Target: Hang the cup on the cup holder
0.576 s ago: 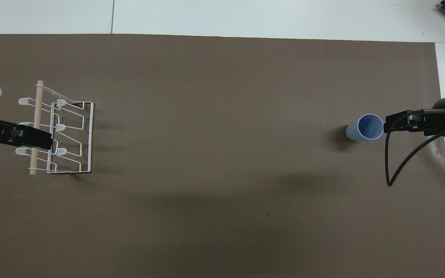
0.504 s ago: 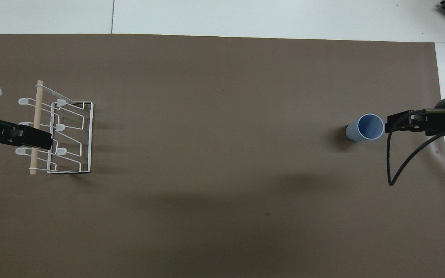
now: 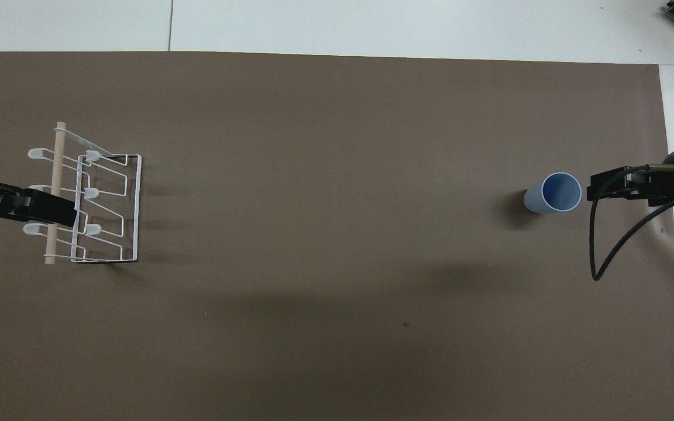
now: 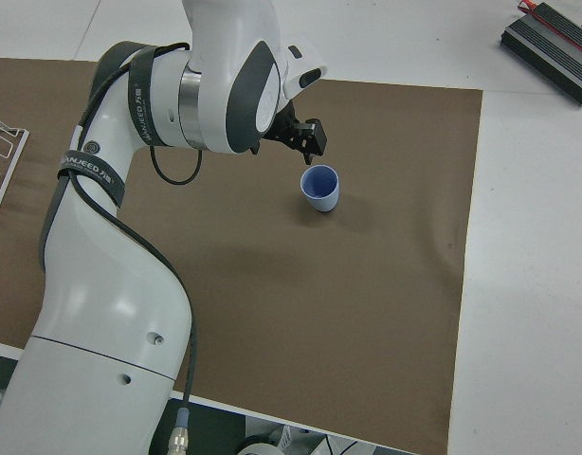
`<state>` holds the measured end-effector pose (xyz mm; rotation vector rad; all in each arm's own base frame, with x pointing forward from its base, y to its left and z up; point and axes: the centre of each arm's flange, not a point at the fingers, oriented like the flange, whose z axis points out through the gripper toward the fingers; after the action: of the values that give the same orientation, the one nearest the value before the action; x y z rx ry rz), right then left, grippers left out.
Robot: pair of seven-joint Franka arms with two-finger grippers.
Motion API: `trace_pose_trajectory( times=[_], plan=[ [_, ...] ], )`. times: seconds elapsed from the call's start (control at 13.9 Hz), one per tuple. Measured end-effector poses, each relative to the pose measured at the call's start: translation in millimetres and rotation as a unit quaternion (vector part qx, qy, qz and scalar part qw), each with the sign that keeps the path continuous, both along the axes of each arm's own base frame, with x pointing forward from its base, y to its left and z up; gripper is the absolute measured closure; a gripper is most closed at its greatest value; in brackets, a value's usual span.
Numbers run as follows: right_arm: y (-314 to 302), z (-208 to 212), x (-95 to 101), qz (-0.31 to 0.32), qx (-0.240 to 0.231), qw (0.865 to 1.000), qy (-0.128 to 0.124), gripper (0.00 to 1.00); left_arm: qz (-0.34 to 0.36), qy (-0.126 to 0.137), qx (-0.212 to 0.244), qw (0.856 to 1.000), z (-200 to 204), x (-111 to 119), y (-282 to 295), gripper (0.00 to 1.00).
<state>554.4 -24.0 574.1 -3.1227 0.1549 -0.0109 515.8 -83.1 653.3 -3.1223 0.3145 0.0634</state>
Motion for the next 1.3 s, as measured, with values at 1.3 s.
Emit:
trace_pose_trajectory(
  times=[1.3],
  plan=[
    [0.9, -20.5, 6.5, 0.046, -0.003, 0.999, -0.028, 0.00, 0.007, 0.002, 0.000, 1.000, -0.3, 0.8, 7.8, 0.00]
  ],
)
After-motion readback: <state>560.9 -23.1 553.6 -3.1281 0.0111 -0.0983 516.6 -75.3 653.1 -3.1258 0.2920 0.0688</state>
